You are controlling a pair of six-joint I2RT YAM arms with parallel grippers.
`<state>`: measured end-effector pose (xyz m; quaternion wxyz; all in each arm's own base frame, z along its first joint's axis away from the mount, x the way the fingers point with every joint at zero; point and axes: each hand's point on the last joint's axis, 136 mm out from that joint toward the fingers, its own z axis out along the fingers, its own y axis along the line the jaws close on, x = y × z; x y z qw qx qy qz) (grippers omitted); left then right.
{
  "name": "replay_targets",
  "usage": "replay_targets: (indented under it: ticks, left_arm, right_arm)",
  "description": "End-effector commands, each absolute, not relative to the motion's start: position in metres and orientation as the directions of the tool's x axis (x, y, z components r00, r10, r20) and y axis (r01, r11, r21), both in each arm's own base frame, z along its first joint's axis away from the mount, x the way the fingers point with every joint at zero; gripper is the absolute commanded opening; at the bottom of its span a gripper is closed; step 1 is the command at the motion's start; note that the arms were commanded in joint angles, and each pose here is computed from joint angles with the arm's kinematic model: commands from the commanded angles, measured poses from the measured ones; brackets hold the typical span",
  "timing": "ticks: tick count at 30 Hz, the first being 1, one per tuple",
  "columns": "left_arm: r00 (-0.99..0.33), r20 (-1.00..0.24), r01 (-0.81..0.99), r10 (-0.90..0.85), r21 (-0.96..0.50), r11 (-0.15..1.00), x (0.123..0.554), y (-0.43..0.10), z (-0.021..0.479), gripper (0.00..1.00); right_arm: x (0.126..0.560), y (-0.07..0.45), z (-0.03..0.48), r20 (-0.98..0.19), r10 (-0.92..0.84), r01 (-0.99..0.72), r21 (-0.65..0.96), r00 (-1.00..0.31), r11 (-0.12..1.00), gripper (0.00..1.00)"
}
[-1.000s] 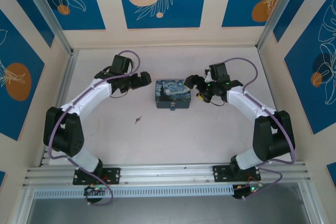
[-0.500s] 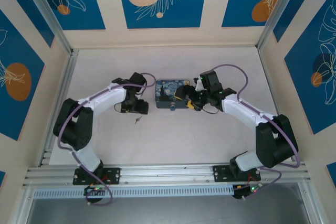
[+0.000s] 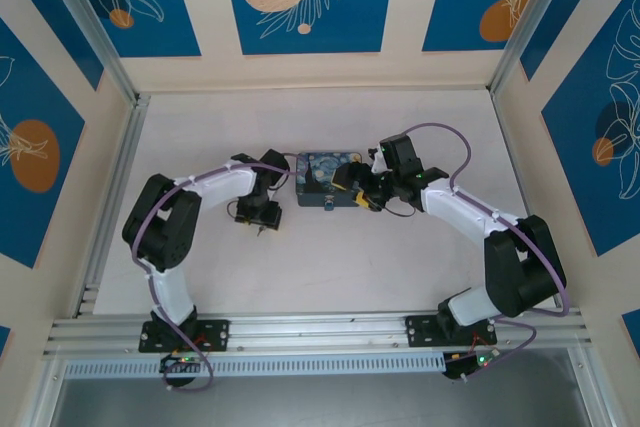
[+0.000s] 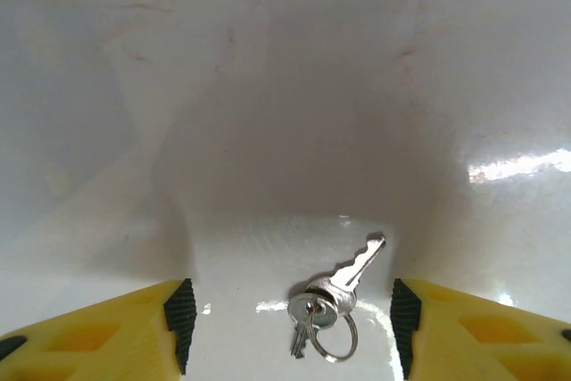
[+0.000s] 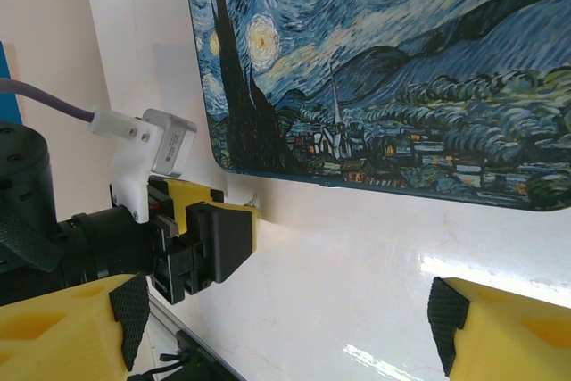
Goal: Unlock the padlock with the key
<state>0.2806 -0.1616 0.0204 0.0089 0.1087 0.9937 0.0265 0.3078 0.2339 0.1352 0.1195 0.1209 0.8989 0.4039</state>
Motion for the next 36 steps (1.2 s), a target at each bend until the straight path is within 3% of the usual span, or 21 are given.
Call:
replay_targets:
  ticks: [1,19,27,36]
  left_arm:
    - [-0.972,-0.014,0.233,0.234,0.051,0.971,0.285,-0.166,0.018,0.55]
    - [-0.975,0.003,0.222,0.222,0.023,0.975,0.259,-0.168,0.014,0.41]
    - [-0.977,0.011,0.215,0.215,0.024,0.976,0.255,-0.168,0.012,0.29]
    - [-0.978,-0.002,0.209,0.209,-0.006,0.978,0.258,-0.175,0.015,0.06]
  right_arm:
    - [0.309,0.236,0.136,-0.104,0.317,0.132,0.756,-0.943,0.641,0.84]
    - [0.314,0.24,0.132,-0.095,0.331,0.148,0.756,-0.939,0.638,0.83]
    - [0.313,0.239,0.133,-0.1,0.334,0.147,0.756,-0.937,0.638,0.83]
    - [0.314,0.236,0.138,-0.112,0.339,0.14,0.758,-0.934,0.637,0.83]
